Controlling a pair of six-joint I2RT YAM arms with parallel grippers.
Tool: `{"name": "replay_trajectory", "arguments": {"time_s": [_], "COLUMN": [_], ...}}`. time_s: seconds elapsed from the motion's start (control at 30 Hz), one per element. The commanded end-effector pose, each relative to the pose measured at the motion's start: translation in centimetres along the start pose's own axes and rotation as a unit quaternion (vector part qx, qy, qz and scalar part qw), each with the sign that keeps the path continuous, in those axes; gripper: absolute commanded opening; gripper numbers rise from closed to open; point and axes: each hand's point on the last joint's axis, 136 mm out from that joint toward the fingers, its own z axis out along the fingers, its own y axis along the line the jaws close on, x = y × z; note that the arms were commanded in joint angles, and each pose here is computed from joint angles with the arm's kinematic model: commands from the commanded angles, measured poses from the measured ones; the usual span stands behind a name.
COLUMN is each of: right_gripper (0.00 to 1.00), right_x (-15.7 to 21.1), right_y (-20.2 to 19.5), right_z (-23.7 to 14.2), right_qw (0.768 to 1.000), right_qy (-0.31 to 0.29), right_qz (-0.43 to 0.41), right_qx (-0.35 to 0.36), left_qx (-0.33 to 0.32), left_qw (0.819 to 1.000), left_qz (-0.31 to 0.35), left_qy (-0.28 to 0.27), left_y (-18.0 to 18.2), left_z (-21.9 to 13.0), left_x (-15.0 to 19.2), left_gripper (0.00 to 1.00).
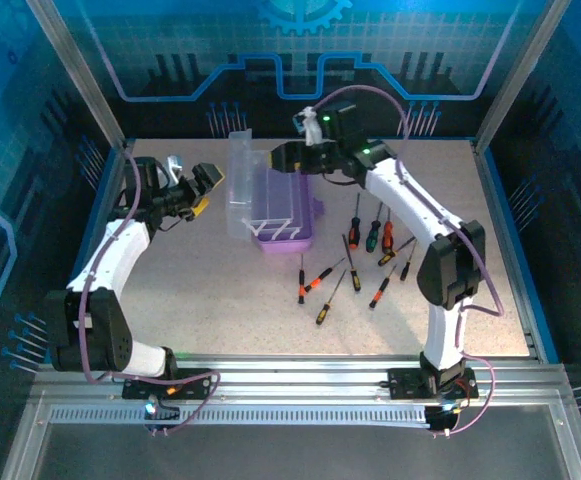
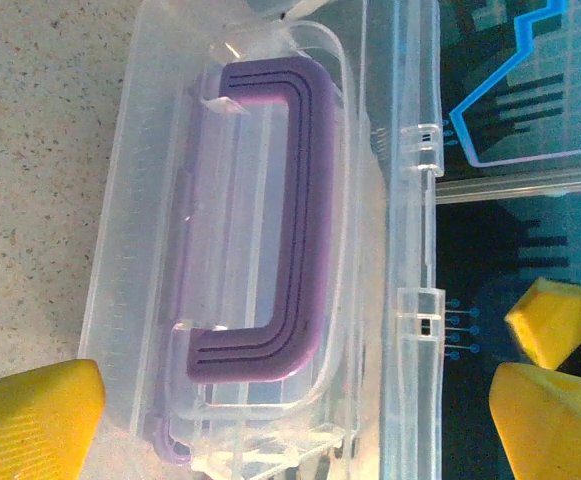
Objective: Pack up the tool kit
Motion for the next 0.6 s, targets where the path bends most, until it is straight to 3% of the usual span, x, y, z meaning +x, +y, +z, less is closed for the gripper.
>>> {"name": "replay_trajectory", "arguments": {"time_s": [0.0,0.13,0.3,0.47,0.57], "right_gripper": [0.69,0.73,0.73,0.74,0.74], "right_x": [1.7,3.8,6.8,9.2,10.4], "right_y": [-5.0,-9.9,-13.5,-14.7,-15.2], "right_z": [-0.2,-0.7,-0.5,0.0,0.5], "right_qw": [0.998,0.990,0.985,0.982,0.980], "right_qy": [0.009,0.018,0.037,0.053,0.064], "right_qz": [0.025,0.049,0.074,0.088,0.094], "right_qx": [0.061,0.128,0.154,0.159,0.161], "left_qx": [-0.091,-0.195,-0.325,-0.385,-0.385], "left_qw": [0.993,0.969,0.912,0.874,0.872], "left_qz": [0.067,0.151,0.250,0.294,0.299], "left_qy": [0.022,0.026,0.020,0.029,0.044], "left_y": [-0.2,-1.2,-2.8,-3.1,-3.2], "left_z": [-0.2,-0.5,-0.3,1.4,2.8], "left_x": [0.7,0.6,0.2,0.2,0.7], "left_gripper": [0.99,0.99,0.99,0.99,0.99]}}
